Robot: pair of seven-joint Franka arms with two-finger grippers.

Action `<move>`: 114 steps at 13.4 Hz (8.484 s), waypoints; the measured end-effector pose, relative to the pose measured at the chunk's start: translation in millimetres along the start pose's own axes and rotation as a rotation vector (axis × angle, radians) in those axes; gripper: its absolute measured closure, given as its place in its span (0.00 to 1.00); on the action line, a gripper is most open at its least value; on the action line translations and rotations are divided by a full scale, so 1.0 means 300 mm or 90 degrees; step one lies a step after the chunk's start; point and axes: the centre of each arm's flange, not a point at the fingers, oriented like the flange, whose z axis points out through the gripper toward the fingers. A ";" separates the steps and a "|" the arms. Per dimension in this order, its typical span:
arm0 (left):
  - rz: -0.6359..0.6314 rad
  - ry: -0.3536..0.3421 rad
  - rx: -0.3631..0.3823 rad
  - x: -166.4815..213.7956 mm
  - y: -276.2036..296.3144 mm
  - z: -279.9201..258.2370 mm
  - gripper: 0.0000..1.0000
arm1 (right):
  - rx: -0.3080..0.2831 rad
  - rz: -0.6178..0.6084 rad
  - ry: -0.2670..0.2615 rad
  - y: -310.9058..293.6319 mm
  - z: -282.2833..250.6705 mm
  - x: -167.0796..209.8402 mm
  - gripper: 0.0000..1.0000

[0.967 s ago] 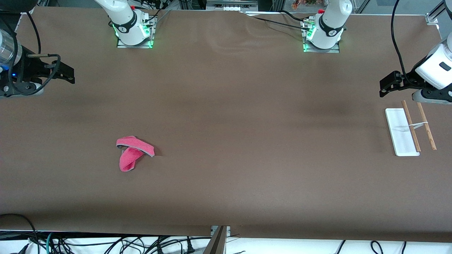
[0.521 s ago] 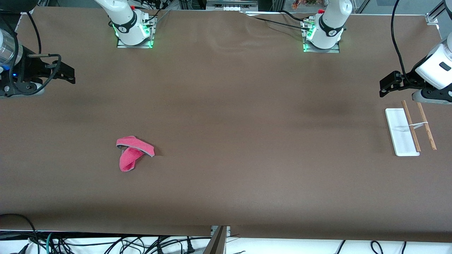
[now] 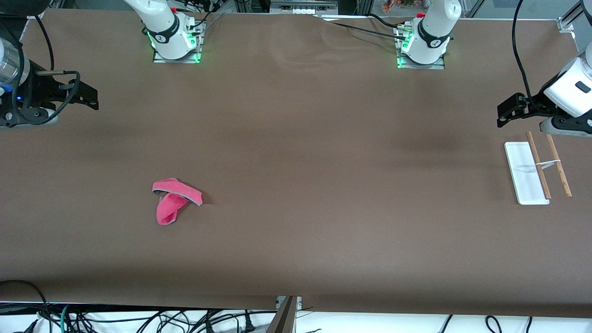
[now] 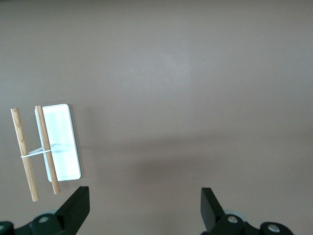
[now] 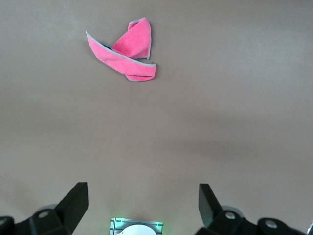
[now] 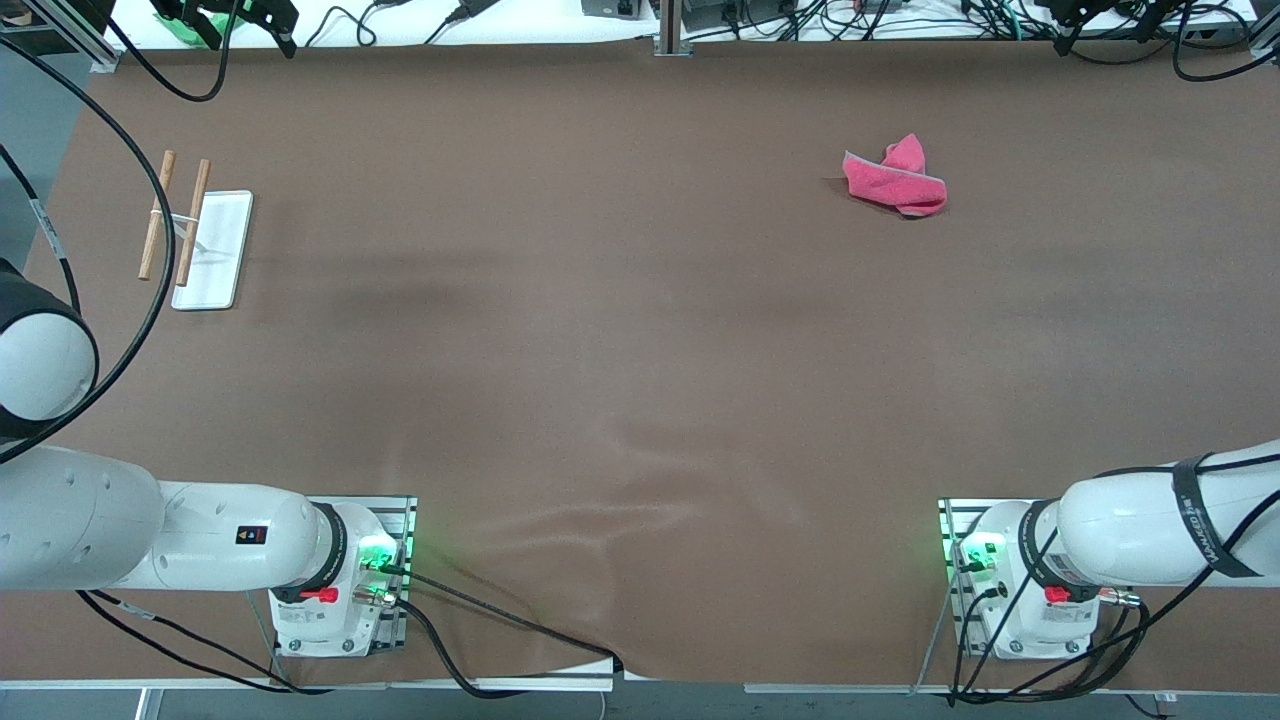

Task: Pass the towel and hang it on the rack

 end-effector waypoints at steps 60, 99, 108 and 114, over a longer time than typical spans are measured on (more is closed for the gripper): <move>-0.007 -0.001 0.000 -0.002 -0.020 0.001 0.00 | 0.025 -0.253 0.153 -0.487 0.846 0.527 0.96; 0.735 0.401 -0.681 0.327 0.649 0.694 0.15 | 0.013 -0.420 0.360 -1.748 0.416 0.123 0.96; 0.745 0.391 -0.689 0.313 0.695 0.706 0.98 | 0.013 -0.420 0.360 -1.748 0.416 0.124 0.96; 0.745 0.391 -0.689 0.313 0.695 0.706 0.98 | 0.013 -0.413 0.361 -1.742 0.416 0.129 0.89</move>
